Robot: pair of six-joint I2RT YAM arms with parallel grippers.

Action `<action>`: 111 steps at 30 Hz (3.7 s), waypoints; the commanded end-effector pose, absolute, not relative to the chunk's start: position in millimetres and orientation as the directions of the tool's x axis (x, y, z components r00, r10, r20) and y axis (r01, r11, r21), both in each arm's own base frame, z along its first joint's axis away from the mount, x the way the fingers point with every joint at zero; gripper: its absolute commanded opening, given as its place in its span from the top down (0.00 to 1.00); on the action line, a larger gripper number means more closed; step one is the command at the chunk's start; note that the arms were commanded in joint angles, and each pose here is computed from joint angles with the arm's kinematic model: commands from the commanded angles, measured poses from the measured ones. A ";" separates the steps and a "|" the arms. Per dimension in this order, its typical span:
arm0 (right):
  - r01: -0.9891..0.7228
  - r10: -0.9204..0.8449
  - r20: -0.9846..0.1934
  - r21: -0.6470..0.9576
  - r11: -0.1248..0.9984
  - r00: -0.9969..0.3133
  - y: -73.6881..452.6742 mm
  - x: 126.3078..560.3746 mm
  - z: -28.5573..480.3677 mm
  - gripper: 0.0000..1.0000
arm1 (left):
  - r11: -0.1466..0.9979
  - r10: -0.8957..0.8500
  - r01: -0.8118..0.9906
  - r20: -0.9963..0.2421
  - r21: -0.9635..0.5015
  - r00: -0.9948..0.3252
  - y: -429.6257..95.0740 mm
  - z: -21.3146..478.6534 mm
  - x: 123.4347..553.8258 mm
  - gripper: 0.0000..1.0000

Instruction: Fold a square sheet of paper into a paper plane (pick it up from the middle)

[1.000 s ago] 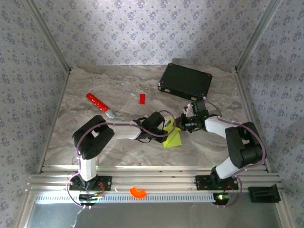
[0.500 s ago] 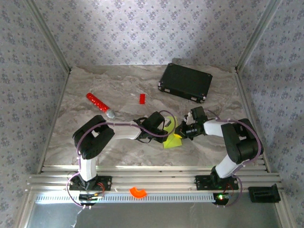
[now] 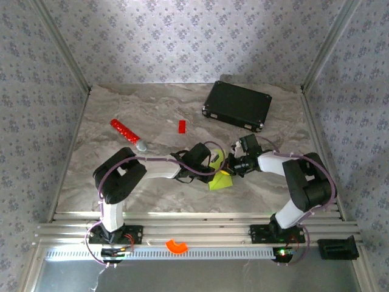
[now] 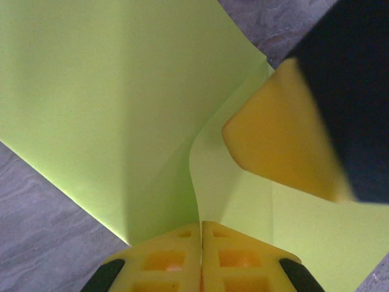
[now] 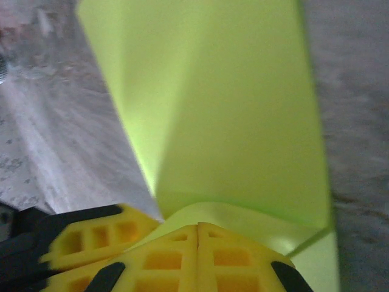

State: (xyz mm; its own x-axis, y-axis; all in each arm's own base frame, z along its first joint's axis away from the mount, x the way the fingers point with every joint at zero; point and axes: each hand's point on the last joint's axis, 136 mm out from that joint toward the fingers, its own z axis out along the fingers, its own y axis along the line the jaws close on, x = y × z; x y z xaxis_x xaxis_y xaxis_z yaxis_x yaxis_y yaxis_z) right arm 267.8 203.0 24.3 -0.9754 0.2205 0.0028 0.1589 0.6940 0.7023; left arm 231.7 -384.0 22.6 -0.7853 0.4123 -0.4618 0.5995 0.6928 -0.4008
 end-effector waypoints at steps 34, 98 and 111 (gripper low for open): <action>0.244 0.243 0.080 0.580 0.777 -0.967 176.5 236.5 -22.7 1.00 | 0.590 0.247 0.312 -0.201 -0.745 -0.948 -407.0 65.9 210.7 0.95; 0.265 0.262 0.090 0.573 0.775 -0.961 163.2 230.1 -27.3 1.00 | 0.666 0.339 0.284 -0.059 -0.690 -0.939 -381.3 9.6 161.3 0.92; 0.268 0.264 0.092 0.578 0.771 -0.960 163.0 230.4 -27.2 1.00 | 0.641 0.318 0.320 -0.138 -0.698 -0.938 -384.6 35.4 167.0 0.91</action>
State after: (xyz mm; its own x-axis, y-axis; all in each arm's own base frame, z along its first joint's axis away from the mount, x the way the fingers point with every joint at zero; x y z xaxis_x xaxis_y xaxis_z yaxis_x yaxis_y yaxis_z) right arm 261.7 195.7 14.7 -0.9779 0.2089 -0.0088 0.1367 0.6704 0.7293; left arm 176.9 -390.5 29.1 -0.9433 0.2992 -0.1435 0.3088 0.6333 -0.7096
